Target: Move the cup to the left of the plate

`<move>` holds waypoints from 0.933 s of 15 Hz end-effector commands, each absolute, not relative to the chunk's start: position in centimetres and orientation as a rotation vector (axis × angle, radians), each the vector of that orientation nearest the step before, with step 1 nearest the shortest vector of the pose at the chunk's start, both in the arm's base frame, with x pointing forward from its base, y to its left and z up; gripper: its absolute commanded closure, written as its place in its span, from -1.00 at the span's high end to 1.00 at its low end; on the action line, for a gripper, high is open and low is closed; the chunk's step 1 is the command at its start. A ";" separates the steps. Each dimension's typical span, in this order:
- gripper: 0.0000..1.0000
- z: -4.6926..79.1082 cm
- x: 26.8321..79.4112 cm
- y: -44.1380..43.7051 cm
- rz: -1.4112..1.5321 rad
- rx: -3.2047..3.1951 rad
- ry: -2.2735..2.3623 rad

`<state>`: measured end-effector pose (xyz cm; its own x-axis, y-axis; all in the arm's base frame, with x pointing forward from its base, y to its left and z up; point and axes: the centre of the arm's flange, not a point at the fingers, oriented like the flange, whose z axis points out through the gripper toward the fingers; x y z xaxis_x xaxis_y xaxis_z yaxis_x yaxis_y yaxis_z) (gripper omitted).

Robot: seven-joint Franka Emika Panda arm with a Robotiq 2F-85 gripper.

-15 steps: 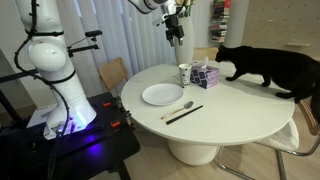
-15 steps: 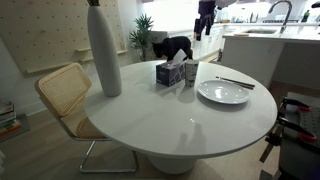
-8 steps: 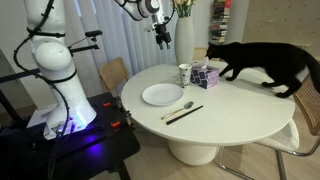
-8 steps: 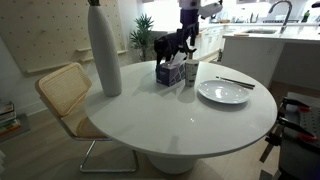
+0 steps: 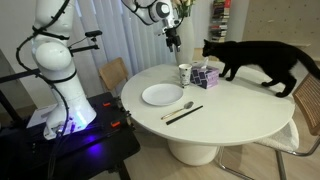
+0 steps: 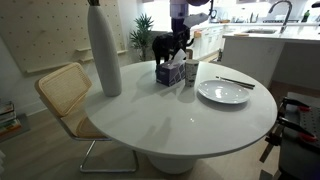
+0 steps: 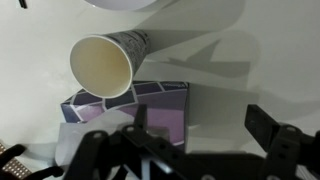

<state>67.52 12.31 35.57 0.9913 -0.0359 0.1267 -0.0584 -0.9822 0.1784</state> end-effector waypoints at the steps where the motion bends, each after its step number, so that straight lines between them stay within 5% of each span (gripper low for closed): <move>1: 1.00 35.0 71.3 10.6 0.179 2.937 -0.124; 14: 1.00 33.5 69.4 8.8 0.070 2.922 -0.376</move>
<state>70.88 8.64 32.39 0.9793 -0.1774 0.0977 -0.1938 -0.9609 0.1976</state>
